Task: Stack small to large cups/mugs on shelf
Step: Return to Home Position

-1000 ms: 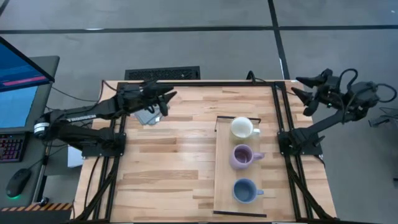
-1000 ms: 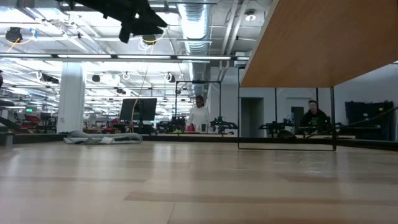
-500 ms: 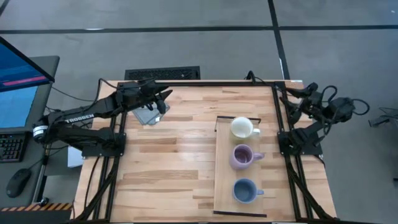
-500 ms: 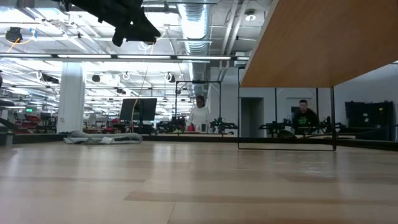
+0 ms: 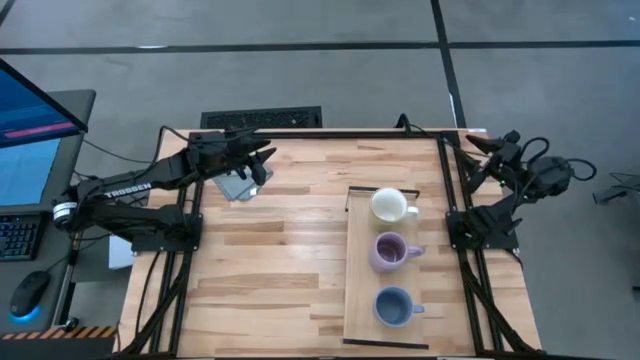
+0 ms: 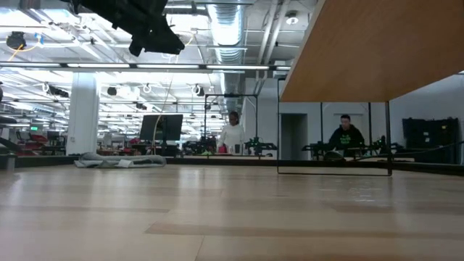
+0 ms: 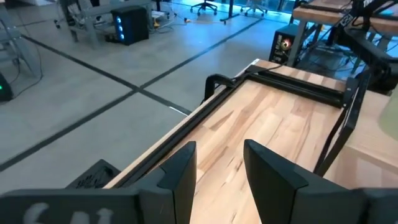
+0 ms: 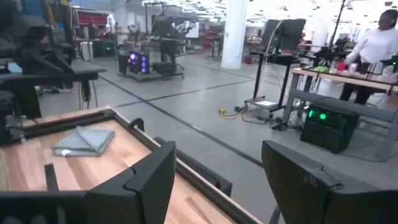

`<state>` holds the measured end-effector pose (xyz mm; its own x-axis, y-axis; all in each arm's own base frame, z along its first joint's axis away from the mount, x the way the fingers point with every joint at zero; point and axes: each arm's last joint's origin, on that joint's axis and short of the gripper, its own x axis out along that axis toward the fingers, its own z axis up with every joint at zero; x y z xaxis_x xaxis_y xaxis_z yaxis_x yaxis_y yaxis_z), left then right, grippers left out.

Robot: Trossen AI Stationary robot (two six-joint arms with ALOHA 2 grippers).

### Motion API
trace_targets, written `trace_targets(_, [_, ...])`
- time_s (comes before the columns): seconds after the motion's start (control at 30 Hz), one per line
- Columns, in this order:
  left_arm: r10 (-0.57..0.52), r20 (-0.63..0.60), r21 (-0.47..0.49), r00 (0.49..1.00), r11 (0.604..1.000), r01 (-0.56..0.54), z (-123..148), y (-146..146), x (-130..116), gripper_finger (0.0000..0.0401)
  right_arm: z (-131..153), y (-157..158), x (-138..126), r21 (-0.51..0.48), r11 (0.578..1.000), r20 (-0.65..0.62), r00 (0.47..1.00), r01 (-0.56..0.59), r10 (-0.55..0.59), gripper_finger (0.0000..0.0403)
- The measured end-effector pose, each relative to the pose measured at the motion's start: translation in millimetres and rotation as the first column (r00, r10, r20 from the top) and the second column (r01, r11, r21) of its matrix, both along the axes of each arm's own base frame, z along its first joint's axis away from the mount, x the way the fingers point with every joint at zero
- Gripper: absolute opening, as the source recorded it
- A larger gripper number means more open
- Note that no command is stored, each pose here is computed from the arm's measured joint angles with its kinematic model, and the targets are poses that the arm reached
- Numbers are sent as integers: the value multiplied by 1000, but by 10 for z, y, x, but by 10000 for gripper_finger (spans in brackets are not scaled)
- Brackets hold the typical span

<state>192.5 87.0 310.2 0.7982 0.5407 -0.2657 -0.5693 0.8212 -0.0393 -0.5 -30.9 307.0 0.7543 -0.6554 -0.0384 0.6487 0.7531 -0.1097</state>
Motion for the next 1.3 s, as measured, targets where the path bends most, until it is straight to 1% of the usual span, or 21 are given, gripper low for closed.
trace_targets(0.1, [2, -12, 13, 1000, 1000, -2, -16, 10, -13, 125, -28, -4, -5, -12, 1000, -28, 1000, -5, 5, 261])
trace_targets(0.17, [15, 3, 29, 1000, 999, -15, -75, 29, -55, 125, -48, -12, -11, -28, 999, -48, 999, 15, -17, 261])
trace_targets(0.3, [64, 96, 40, 993, 997, -68, -312, 70, -215, 125, -82, -45, -38, -34, 994, -42, 994, 100, -102, 261])
trace_targets(0.37, [68, 155, 55, 986, 996, -77, -402, 65, -330, 125, -110, -75, -74, -9, 995, -17, 995, 100, -100, 261])
trace_targets(0.43, [72, 195, 52, 978, 995, -83, -484, 42, -441, 125, -136, -94, -86, -6, 996, -15, 996, 87, -87, 261])
trace_targets(0.57, [84, 254, 71, 964, 992, -105, -498, -20, -612, 125, -164, -129, -84, -19, 993, 5, 993, 119, -119, 261])
trace_targets(0.7, [105, 251, 70, 962, 990, -126, -516, -77, -742, 125, -261, -176, -69, -5, 998, 40, 998, 58, -58, 261])
trace_targets(0.77, [107, 259, 64, 960, 990, -128, -506, -100, -781, 125, -286, -192, -50, -2, 1000, 48, 999, 3, -3, 261])
trace_targets(0.9, [108, 246, 56, 963, 991, -125, -517, -121, -813, 125, -253, -181, 4, -20, 996, 34, 996, -81, 82, 261])
trace_targets(1.0, [116, 199, 34, 973, 992, -125, -569, -120, -811, 125, -205, -162, 23, -26, 995, 29, 995, -91, 92, 261])
trace_targets(1.13, [121, 157, 14, 980, 992, -125, -621, -107, -792, 125, -164, -120, 28, -26, 999, 29, 999, -28, 28, 261])
trace_targets(1.23, [123, 143, 7, 982, 992, -125, -664, -105, -788, 125, -162, -50, 58, -55, 996, 3, 998, 63, -63, 261])
trace_targets(1.3, [125, 122, -1, 985, 992, -126, -690, -106, -790, 125, -163, 12, 105, -83, 987, -21, 990, 138, -140, 261])
